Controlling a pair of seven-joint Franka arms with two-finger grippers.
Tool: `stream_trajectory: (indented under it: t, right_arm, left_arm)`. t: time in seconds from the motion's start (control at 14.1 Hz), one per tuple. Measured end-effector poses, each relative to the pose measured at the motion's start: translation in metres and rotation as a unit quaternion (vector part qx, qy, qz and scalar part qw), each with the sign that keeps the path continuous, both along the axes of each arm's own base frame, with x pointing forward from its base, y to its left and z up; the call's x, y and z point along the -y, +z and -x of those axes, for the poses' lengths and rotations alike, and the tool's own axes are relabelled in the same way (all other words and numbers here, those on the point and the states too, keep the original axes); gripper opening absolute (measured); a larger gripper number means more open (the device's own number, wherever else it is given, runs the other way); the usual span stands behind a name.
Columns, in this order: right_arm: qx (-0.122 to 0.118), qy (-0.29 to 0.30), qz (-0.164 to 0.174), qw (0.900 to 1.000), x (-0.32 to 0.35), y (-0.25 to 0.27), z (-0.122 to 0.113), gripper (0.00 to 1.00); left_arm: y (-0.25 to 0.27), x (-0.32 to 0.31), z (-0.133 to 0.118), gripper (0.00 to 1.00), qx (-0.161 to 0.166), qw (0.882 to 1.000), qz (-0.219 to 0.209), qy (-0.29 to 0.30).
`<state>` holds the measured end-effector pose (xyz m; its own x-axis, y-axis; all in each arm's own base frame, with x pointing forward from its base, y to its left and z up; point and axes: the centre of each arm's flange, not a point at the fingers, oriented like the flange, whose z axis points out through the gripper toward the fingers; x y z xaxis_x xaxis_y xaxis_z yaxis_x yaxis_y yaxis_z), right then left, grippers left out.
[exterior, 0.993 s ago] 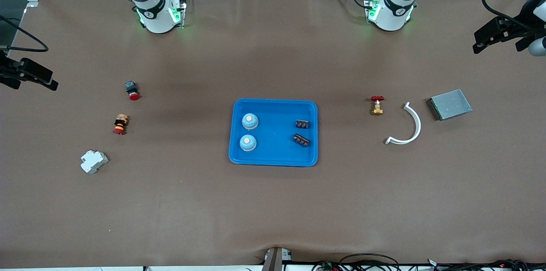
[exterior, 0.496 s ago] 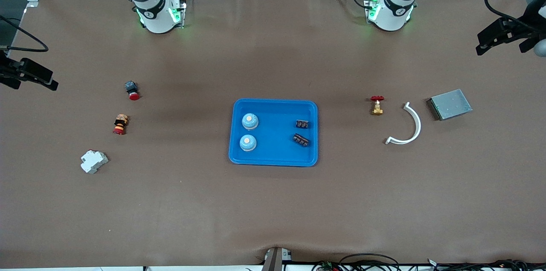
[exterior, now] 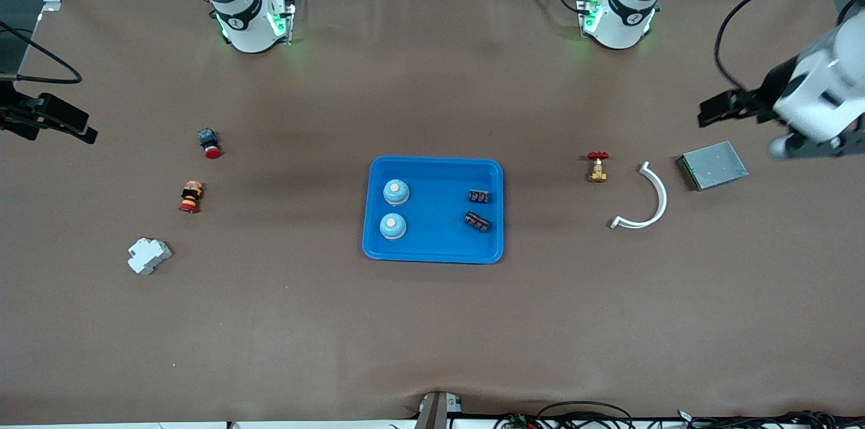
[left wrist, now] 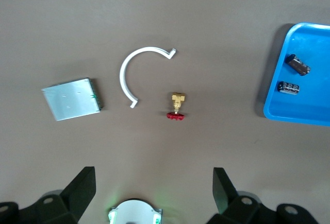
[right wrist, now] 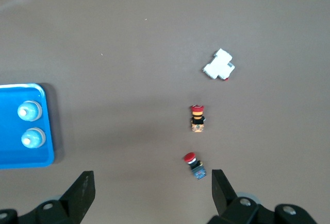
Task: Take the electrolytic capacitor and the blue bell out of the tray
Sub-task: 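Reach the right gripper to a blue bell while the left gripper reaches a capacitor, then grasp the blue bell with the right gripper while the left gripper grasps the capacitor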
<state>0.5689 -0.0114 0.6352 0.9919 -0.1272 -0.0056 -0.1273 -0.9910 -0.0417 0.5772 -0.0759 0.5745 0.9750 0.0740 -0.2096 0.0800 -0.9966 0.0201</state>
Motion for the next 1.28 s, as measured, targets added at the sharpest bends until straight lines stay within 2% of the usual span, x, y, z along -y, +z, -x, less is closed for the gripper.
stream_trajectory:
  t: [0.14,0.28,0.43,0.71,0.92,1.28]
  right_arm:
    - [-0.002,-0.023,-0.017,1.000,-0.028,-0.007,-0.002,1.00]
    - [0.002,-0.054,-0.029,0.998,-0.063,-0.023,-0.006,1.00]
    - [0.005,-0.093,-0.033,0.995,-0.111,-0.042,-0.006,1.00]
    - [-0.007,-0.137,-0.032,0.990,-0.220,-0.078,0.007,1.00]
    - [-0.019,-0.170,-0.024,0.985,-0.283,-0.128,0.009,1.00]
    - [-0.010,-0.210,-0.020,0.978,-0.366,-0.231,0.011,1.00]
  left_arm:
    - [-0.042,0.022,-0.011,1.00,-0.016,0.999,-0.009,0.039]
    - [-0.070,0.063,-0.009,1.00,-0.015,0.995,-0.025,0.091]
    - [-0.093,0.111,0.000,1.00,-0.001,0.990,-0.035,0.135]
    - [-0.168,0.174,0.018,1.00,0.028,0.978,-0.038,0.204]
    - [-0.222,0.209,0.019,1.00,0.034,0.962,-0.043,0.268]
    - [-0.288,0.263,0.014,1.00,0.058,0.921,-0.024,0.384]
